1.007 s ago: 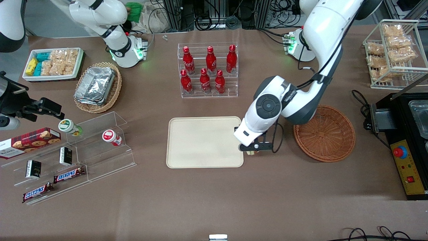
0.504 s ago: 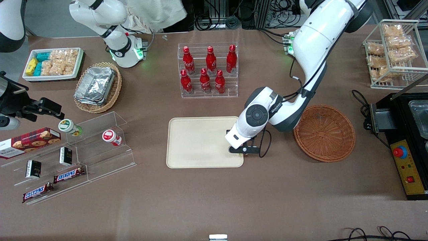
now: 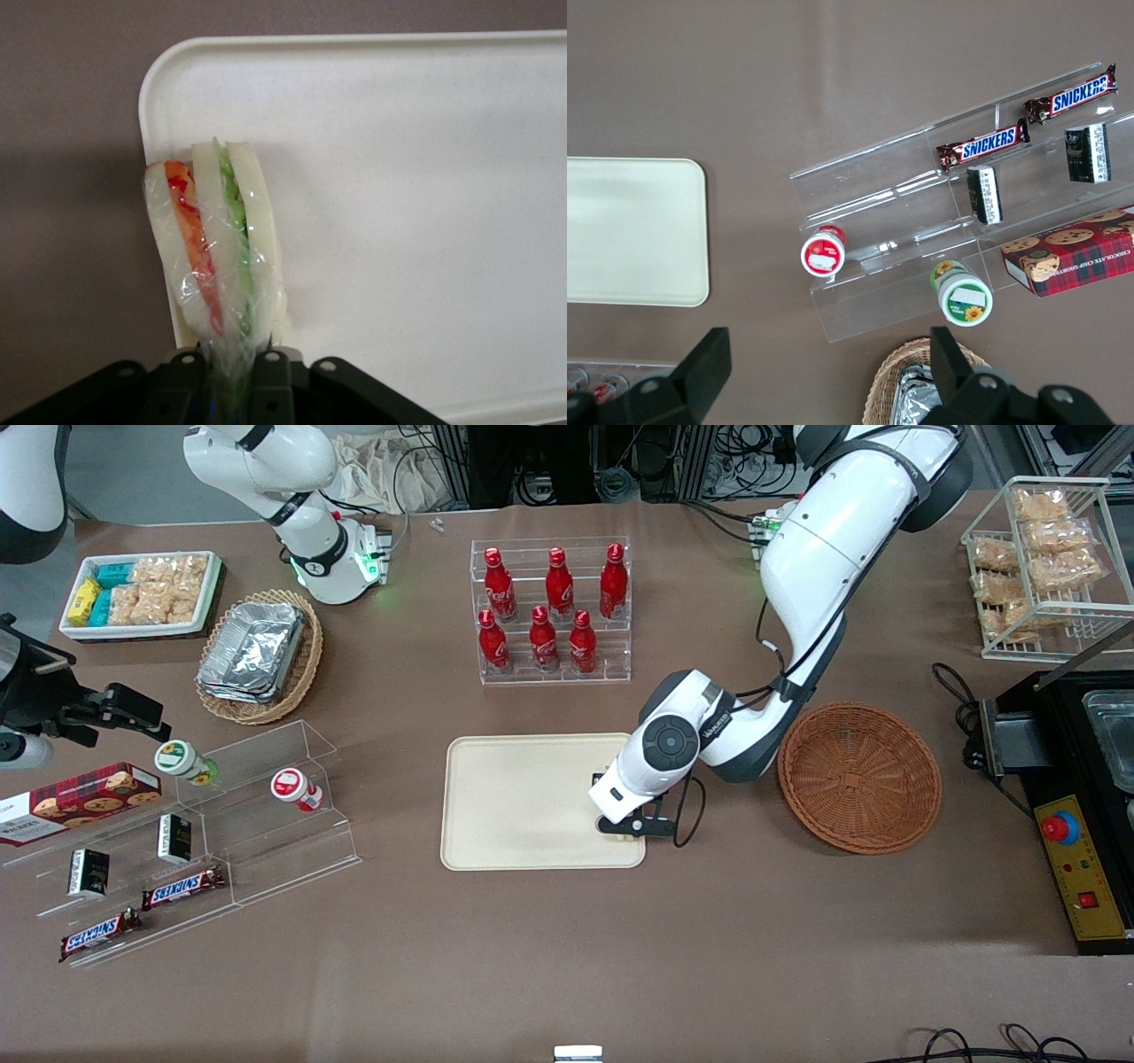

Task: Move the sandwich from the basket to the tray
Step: 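Lower the sandwich onto the tray and open the left gripper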

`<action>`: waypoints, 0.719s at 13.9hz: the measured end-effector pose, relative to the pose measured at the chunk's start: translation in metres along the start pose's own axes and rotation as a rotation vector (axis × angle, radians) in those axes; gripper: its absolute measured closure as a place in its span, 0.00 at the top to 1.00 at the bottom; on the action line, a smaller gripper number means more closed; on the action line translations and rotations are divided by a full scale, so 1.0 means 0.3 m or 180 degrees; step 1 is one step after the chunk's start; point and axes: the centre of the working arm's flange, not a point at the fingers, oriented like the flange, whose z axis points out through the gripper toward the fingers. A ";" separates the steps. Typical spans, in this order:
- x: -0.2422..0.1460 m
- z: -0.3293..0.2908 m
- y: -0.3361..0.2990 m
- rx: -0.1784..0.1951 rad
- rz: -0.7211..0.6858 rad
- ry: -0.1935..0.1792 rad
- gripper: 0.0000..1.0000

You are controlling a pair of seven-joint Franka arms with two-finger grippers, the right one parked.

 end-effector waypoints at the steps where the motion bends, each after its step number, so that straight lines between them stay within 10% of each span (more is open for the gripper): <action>1: 0.002 -0.003 0.001 -0.0004 0.0000 0.0006 0.30; 8: 0.036 -0.169 -0.019 0.0048 -0.0167 0.0073 0.99; 10: 0.042 -0.338 -0.091 0.0198 -0.0261 0.0018 1.00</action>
